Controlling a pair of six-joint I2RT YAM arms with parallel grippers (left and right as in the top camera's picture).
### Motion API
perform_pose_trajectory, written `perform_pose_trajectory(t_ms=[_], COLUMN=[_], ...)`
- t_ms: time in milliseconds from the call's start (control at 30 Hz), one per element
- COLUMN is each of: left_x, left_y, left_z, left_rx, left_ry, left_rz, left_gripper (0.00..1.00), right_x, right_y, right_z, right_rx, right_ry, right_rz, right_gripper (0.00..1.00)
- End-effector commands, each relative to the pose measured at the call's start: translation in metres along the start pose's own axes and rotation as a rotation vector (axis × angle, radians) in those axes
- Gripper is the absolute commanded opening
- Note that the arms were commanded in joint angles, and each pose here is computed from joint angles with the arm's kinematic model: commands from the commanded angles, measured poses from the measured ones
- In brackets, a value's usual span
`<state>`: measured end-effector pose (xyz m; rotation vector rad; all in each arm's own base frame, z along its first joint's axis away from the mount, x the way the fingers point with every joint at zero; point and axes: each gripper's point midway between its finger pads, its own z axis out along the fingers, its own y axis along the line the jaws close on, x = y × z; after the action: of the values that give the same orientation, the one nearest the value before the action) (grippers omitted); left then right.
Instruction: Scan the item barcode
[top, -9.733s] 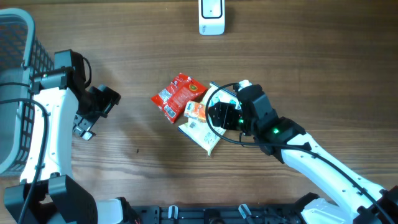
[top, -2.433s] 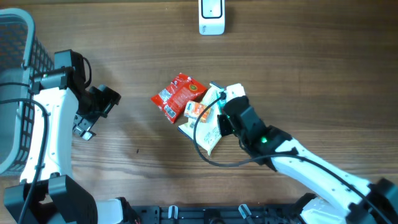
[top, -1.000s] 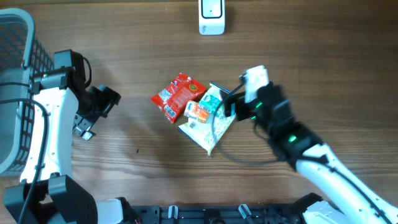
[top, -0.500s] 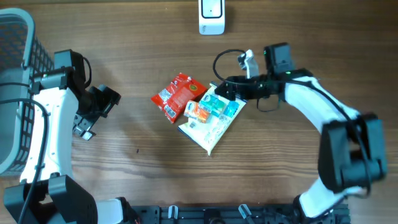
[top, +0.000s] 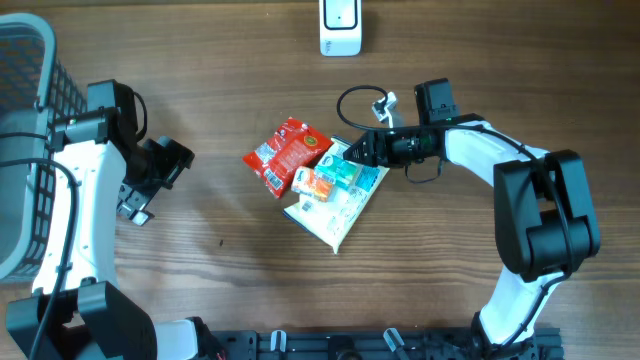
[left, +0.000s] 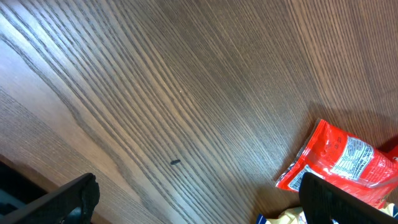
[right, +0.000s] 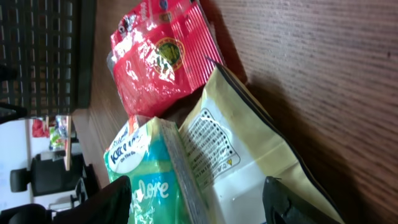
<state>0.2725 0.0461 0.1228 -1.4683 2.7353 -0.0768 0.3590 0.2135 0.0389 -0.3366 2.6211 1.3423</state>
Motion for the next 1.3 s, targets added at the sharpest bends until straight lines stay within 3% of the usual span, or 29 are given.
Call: perform_pose_trajectory(t_ms=[0, 200, 600, 733, 933, 1000, 1267], left_x=[0.0, 0.0, 0.0, 0.0, 0.0, 0.0, 0.0], left_y=[0.0, 0.0, 0.0, 0.0, 0.0, 0.0, 0.0], left_z=[0.0, 0.0, 0.0, 0.0, 0.0, 0.0, 0.0], left_rx=[0.005, 0.005, 0.005, 0.005, 0.005, 0.005, 0.005], left_ry=[0.006, 0.006, 0.006, 0.006, 0.006, 0.006, 0.006], left_rz=[-0.013, -0.013, -0.013, -0.013, -0.013, -0.013, -0.013], left_gripper=[1.0, 1.0, 1.0, 1.0, 1.0, 1.0, 1.0], right_x=[-0.014, -0.025, 0.009, 0.016, 0.018, 0.018, -0.007], right_y=[0.003, 0.021, 0.024, -0.004, 0.001, 0.001, 0.033], right_z=[-0.009, -0.024, 0.024, 0.016, 0.018, 0.018, -0.014], right_rx=[0.066, 0.107, 0.194, 0.355, 0.324, 0.322, 0.284], right_ry=[-0.024, -0.066, 0.071, 0.091, 0.096, 0.093, -0.015], right_rz=[-0.013, -0.112, -0.142, -0.111, -0.104, -0.089, -0.125], right_gripper=[0.71, 0.75, 0.7, 0.61, 0.25, 0.08, 0.04])
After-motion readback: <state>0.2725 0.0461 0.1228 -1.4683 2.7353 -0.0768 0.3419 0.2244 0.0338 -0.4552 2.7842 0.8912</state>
